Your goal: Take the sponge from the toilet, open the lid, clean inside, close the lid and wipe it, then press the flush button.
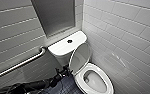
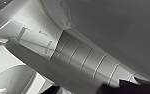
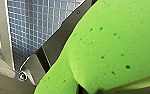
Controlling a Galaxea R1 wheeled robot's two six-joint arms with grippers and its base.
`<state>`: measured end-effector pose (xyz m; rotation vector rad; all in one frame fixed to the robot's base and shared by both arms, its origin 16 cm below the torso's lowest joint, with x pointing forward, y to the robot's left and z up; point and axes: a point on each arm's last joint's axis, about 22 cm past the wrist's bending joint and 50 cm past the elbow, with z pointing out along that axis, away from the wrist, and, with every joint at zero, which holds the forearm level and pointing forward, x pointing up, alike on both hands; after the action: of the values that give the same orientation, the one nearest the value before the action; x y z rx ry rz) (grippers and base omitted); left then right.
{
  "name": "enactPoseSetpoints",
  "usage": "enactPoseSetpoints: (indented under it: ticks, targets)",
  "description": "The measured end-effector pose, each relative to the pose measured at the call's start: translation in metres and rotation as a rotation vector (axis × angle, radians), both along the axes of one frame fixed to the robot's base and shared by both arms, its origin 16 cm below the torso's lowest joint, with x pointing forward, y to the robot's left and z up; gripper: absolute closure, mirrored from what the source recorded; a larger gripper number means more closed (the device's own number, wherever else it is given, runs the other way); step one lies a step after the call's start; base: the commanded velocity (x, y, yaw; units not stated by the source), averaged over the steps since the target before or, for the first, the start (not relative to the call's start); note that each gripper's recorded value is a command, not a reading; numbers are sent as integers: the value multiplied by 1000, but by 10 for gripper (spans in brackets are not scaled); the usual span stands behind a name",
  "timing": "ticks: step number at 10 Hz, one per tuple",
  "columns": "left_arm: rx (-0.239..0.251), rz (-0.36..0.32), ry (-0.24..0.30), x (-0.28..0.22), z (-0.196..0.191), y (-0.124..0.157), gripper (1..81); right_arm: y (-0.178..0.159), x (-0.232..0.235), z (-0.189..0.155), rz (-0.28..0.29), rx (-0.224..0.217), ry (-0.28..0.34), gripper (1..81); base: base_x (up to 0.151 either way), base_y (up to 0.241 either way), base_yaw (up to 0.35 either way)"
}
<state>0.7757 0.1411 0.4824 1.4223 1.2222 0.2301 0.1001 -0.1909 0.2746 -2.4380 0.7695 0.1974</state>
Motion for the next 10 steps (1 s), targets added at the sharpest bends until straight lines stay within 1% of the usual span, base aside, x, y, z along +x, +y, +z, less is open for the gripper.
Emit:
enactPoseSetpoints:
  ticks: [2,4,5,6,7,8,9,10]
  targets:
    - [14,0,-12,0,-3,1,10,4,0,0,-2,5,0,811,0,0,0]
    - [-6,42,23,9,-7,17,10,4,-4,1,-2,4,5,811,0,0,0]
    - [-5,48,27,10,-8,22,10,3,-5,2,-1,4,6,811,0,0,0]
    - [3,50,26,10,-9,27,10,3,-4,2,-2,3,5,811,0,0,0]
    - [18,39,14,5,-9,34,10,3,-4,2,-3,3,5,811,0,0,0]
    - [68,13,-37,-6,-6,50,10,3,-4,2,-3,2,5,811,0,0,0]
    - [185,38,-64,-18,-19,107,10,3,-4,1,-3,3,4,811,0,0,0]
    - [259,74,-52,-34,-25,166,10,3,-2,1,-2,2,3,811,0,0,0]
